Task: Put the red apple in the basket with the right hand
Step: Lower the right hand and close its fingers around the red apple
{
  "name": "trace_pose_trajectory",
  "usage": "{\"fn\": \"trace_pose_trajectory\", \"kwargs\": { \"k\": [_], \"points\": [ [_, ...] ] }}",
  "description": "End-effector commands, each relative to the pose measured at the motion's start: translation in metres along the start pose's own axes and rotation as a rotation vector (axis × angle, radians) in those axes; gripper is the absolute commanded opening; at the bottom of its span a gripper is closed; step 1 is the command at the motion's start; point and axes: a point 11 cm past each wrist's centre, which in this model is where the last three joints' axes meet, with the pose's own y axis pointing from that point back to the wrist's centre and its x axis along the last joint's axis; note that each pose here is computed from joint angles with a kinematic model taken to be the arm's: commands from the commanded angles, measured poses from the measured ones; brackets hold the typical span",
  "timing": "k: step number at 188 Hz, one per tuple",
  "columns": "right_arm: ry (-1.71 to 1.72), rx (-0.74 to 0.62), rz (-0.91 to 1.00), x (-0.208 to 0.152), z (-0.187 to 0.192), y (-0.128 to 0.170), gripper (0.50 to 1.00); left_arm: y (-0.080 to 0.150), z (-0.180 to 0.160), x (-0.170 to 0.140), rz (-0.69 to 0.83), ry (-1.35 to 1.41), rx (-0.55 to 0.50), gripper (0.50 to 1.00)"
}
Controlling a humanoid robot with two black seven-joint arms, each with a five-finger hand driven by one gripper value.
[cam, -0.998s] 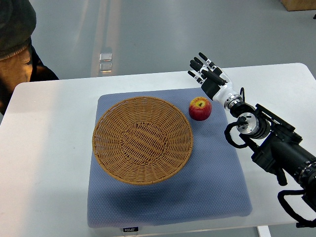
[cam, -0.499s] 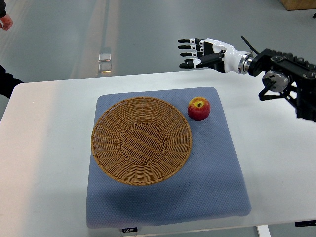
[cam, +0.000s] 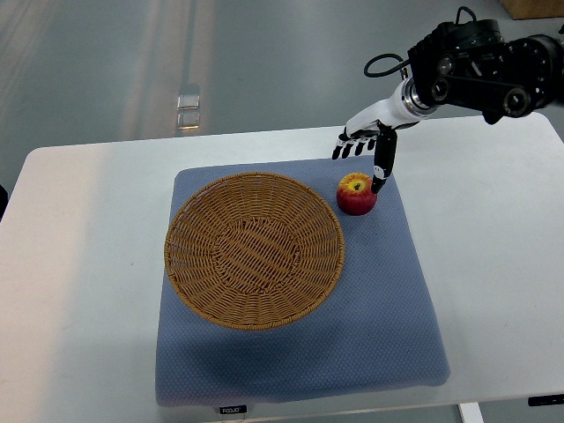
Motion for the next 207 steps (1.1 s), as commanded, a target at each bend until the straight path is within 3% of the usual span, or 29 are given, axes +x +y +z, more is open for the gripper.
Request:
{"fn": "trace_pose_trajectory", "kwargs": {
  "k": [1,90,170,185,194,195,202,207],
  "points": [
    [0.012,0.003,0.019,-0.002,-0.005,-0.008,0.921,0.0,0.0,0.0,0.0,0.0,0.0,1.0],
    [0.038,-0.084,0.065,-0.035,0.035,-0.048,0.917,0.0,0.0,0.001,0.003,0.0,0.0,1.0],
    [0.059,-0.08,0.089,-0.047,0.029,-0.07,0.901,0.0,0.0,0.001,0.005,0.0,0.001,1.0],
    [0.062,-0.078,0.087,-0.048,0.027,-0.071,0.848,0.0,0.0,0.001,0.005,0.002,0.0,1.0],
    [0.062,-0.078,0.087,-0.048,0.027,-0.071,0.848,0.0,0.0,0.001,0.005,0.002,0.0,1.0],
    [0.064,-0.079,0.092,-0.047,0.028,-0.071,0.789,0.0,0.0,0.001,0.005,0.0,0.001,1.0],
    [0.067,-0.08,0.099,-0.046,0.028,-0.071,0.748,0.0,0.0,0.001,0.005,0.0,0.001,1.0],
    [0.073,-0.08,0.101,-0.046,0.028,-0.071,0.683,0.0,0.0,0.001,0.005,0.0,0.001,1.0]
  ]
}}
